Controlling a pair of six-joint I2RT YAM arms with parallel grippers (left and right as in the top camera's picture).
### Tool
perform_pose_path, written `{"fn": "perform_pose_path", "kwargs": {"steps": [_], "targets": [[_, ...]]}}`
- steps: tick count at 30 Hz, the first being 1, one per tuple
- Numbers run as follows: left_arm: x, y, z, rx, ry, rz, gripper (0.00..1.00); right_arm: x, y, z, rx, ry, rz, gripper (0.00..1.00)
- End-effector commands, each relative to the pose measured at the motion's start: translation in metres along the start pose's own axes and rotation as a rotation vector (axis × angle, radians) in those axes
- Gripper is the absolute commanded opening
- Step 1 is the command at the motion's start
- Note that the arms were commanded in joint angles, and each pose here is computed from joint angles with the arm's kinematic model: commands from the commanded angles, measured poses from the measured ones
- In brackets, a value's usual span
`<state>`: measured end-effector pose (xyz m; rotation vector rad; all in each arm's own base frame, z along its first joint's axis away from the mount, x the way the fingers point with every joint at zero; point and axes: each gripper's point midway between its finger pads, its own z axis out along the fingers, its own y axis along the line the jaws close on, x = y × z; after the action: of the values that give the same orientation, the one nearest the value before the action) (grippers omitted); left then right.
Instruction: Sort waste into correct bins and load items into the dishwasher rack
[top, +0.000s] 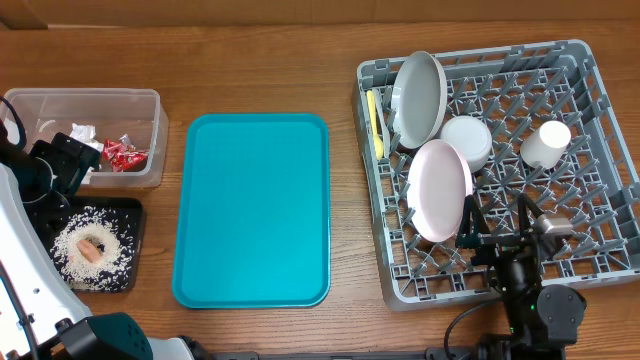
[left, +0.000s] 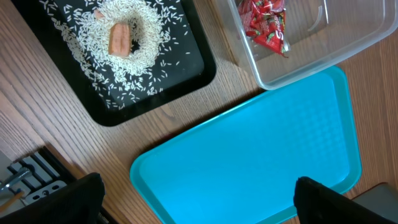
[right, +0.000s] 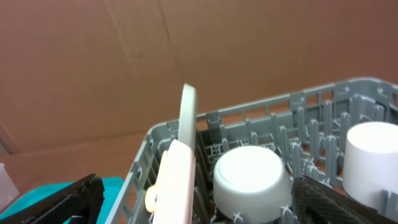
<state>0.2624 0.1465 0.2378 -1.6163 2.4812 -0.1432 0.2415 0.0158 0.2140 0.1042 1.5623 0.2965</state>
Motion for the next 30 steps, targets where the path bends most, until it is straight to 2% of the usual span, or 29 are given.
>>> {"fn": "perform_pose_path", "kwargs": {"steps": [1,11,16,20,23,30], "targets": [[0.002,-0.001,0.001,-0.002,0.005,-0.003,1.00,0.000,0.000,-0.002,-0.015,-0.055,-0.020,1.00],[0.002,-0.001,0.001,-0.002,0.006,-0.003,1.00,0.004,-0.008,0.001,0.010,-0.124,-0.068,1.00],[0.002,-0.001,0.001,-0.002,0.006,-0.002,1.00,0.014,-0.011,0.002,0.025,-0.082,-0.174,1.00],[0.002,-0.001,0.001,-0.002,0.006,-0.002,1.00,0.039,-0.019,0.003,0.044,0.025,-0.257,1.00],[0.002,-0.001,0.001,-0.002,0.006,-0.003,1.00,0.038,-0.018,0.003,0.043,0.021,-0.319,1.00],[0.002,-0.001,0.001,-0.002,0.006,-0.002,1.00,0.038,-0.018,0.003,0.043,0.021,-0.281,1.00]]}}
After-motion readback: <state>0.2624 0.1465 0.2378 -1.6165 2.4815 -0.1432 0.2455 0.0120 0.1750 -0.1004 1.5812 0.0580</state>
